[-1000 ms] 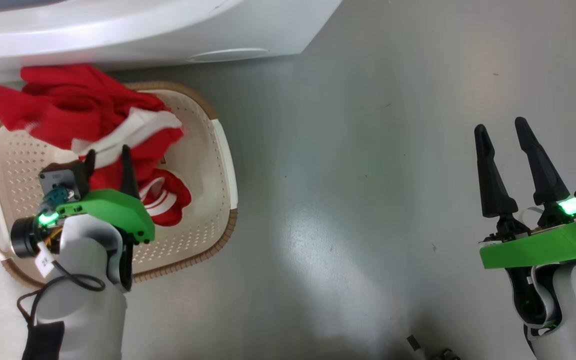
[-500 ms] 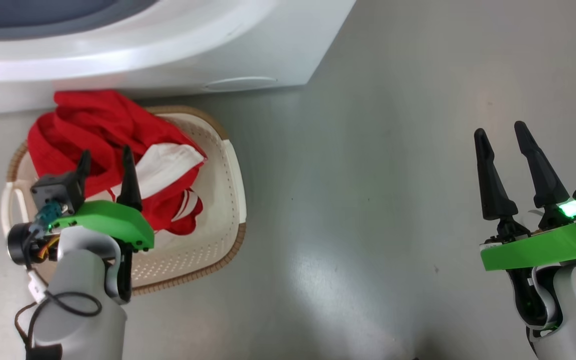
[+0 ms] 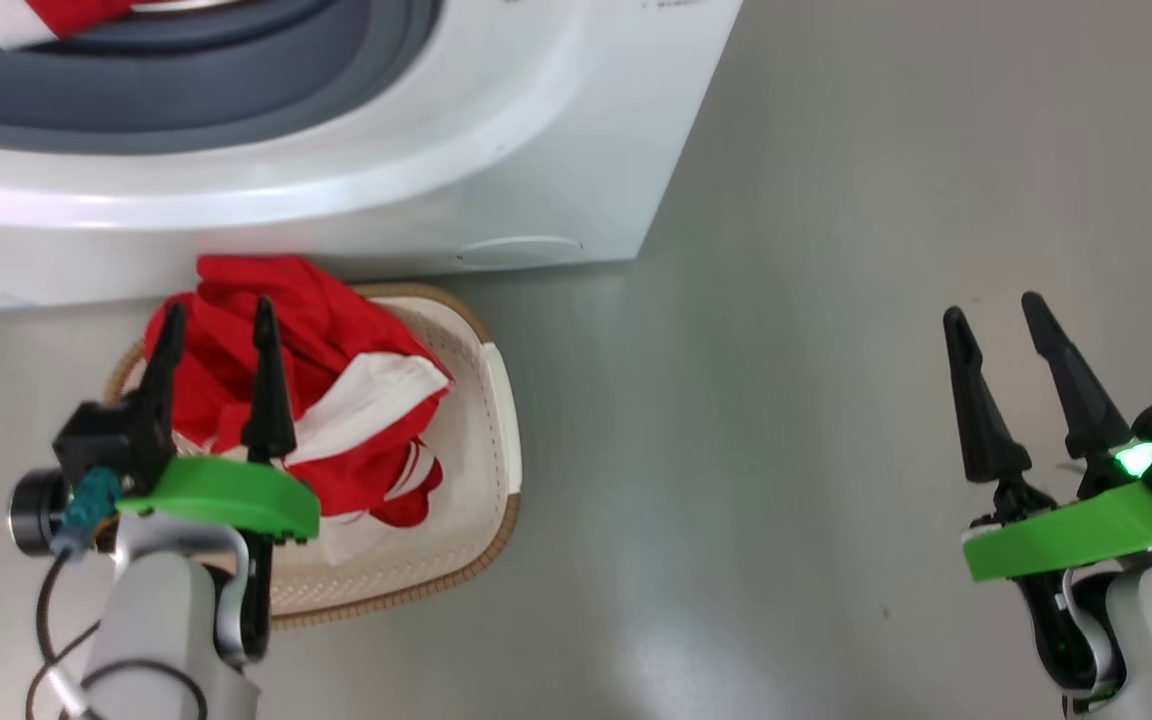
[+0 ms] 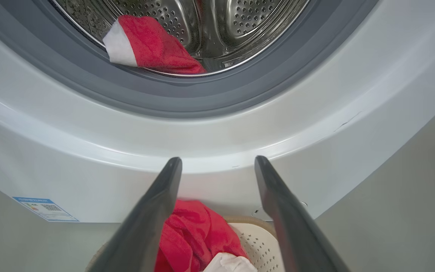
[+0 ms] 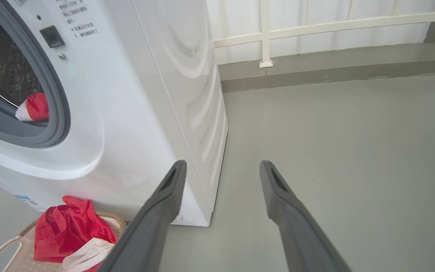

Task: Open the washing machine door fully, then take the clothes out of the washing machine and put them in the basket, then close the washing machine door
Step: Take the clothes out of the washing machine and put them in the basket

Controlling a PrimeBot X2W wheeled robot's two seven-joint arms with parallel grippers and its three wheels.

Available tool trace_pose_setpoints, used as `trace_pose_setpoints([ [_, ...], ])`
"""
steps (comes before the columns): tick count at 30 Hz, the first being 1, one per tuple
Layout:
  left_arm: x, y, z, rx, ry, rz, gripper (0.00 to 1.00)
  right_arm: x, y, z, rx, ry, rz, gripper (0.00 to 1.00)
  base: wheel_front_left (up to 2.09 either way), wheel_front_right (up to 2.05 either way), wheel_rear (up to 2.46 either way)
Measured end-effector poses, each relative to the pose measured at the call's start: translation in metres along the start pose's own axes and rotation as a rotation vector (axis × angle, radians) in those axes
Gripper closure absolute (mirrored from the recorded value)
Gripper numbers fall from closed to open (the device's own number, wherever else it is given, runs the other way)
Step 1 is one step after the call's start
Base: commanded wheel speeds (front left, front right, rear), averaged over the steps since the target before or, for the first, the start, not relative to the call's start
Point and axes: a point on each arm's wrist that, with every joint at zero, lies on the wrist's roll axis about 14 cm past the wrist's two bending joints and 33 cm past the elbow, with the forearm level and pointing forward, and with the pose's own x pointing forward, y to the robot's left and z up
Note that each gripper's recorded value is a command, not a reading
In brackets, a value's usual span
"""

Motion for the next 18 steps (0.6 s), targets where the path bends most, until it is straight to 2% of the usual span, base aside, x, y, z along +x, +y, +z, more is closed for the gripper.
trace_pose_setpoints([
  [8,-0.034,0.000,0.042,0.014,-0.113,-0.013,0.00,-0.021,0.008,0.010,-0.003,-0.012,0.017,0.00,0.00,0.00,0.00],
  [18,-0.088,0.003,0.070,0.039,-0.197,-0.010,0.00,-0.053,0.014,0.022,-0.006,-0.031,0.026,0.00,0.00,0.00,0.00],
])
